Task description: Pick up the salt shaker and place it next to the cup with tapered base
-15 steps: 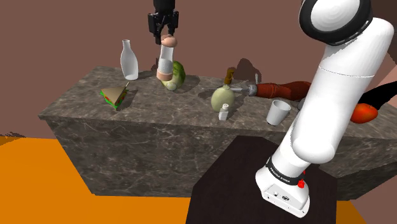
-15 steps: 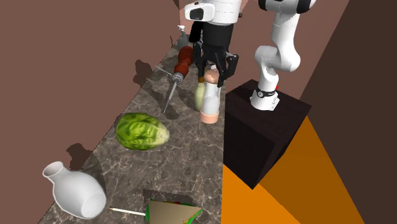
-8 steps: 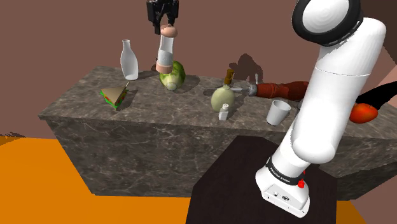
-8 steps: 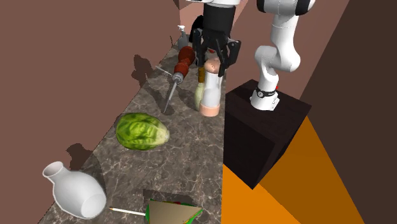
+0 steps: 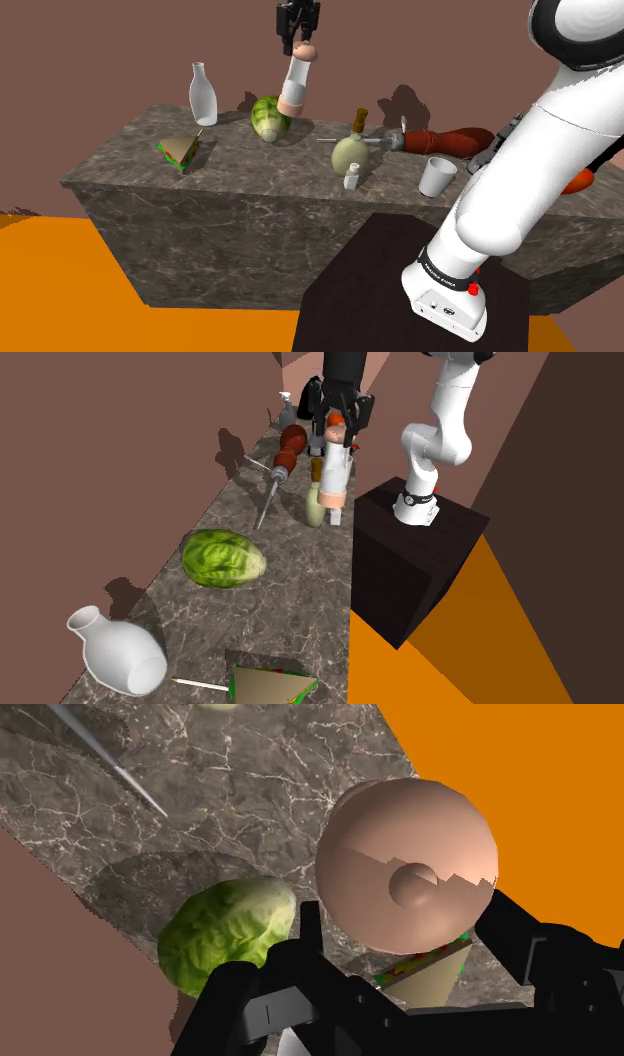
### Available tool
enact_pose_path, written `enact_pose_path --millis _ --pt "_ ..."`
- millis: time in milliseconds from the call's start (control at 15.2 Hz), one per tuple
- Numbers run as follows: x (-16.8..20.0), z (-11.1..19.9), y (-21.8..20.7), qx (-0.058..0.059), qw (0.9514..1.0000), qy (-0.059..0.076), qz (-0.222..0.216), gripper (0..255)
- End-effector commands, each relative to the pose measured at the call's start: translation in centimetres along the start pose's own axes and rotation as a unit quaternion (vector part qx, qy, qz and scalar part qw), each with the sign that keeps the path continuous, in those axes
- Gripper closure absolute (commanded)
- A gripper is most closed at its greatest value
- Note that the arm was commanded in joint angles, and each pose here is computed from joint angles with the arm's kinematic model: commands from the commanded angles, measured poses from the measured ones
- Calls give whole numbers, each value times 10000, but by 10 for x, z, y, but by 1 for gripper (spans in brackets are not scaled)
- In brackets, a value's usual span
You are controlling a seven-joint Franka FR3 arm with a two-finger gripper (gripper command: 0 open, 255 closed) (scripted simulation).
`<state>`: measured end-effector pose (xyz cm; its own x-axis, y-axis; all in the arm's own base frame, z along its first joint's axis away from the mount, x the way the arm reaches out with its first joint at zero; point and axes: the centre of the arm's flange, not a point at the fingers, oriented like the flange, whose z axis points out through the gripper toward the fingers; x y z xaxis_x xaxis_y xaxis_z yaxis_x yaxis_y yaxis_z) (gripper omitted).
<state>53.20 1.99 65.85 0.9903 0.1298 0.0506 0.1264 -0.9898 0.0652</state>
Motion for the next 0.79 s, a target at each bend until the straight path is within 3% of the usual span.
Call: enact_pose_path --millis 0,726 --pt "-19 2 16 2 10000 0 -3 255" --pt "-136 2 102 2 10000 0 -3 255"
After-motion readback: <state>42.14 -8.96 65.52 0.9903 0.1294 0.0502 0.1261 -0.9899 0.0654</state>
